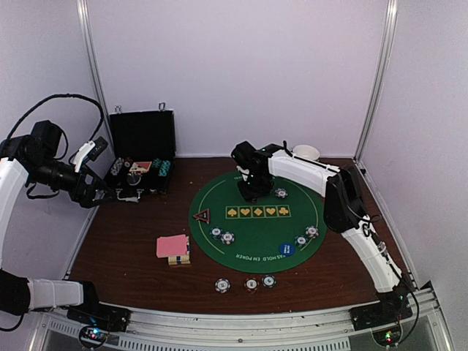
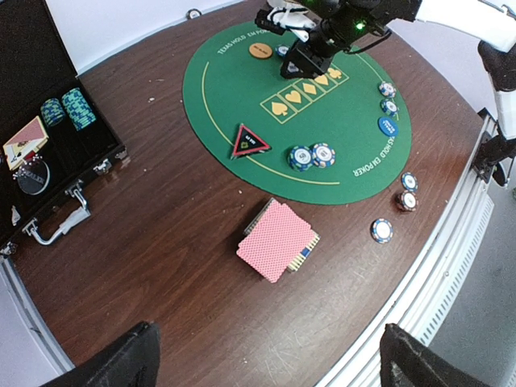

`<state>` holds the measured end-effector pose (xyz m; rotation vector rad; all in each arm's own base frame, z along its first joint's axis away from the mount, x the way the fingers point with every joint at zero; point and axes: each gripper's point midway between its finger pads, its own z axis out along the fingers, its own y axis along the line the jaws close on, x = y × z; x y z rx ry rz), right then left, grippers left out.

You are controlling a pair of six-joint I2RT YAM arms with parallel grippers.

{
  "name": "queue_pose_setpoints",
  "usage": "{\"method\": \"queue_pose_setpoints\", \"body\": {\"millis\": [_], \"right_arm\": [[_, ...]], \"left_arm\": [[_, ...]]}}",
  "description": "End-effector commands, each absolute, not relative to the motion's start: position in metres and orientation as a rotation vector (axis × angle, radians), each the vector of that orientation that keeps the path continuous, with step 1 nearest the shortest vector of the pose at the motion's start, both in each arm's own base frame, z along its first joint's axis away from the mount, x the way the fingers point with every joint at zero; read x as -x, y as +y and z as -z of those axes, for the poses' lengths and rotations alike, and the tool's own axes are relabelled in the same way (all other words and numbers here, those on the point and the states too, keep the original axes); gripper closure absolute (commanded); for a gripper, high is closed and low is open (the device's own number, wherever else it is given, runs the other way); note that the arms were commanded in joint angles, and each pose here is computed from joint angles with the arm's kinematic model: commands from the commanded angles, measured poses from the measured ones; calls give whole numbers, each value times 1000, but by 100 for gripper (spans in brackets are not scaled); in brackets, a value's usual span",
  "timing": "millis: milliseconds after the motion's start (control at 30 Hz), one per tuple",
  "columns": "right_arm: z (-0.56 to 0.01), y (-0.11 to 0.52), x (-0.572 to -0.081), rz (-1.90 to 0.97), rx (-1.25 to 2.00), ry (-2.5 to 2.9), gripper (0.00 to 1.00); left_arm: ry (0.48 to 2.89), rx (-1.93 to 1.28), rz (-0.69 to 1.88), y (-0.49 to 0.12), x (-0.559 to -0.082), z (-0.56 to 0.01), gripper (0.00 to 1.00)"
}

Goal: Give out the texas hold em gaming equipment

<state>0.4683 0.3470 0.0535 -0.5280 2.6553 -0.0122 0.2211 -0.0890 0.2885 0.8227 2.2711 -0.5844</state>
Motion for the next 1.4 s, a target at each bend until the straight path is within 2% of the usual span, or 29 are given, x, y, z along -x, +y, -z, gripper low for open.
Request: {"method": "queue_pose_setpoints", "body": {"millis": [0,233,433,567,833,1000,1133,1367], "right_arm": [[-53,346,-491,32,460,2595,76],[-39,336,-503,49,404,2600,75],[-37,334,-503,42,404,2611,51],[-42,337,-500,8,406,2617,43],[-83,352,-480,-19,458,2559,43],[-119,360,-436,-31,531,2515,41],[-135,368,-381,-82,630,2498,33],[-105,371,-254,-165,920,2595,24]], "left_arm": [[2247,-840,588,-90,-219,-292,2],[2257,-841,597,-90,-220,-288,3],[2256,-842,589,-89,-220,-286,2],[2253,-841,588,-90,-220,-287,2],[2250,-838,569,-88,-218,-289,3],[2248,-836,568,-88,-217,-289,3],[2248,-834,568,-88,-217,-290,2],[2246,-836,557,-88,-216,-290,3]]}}
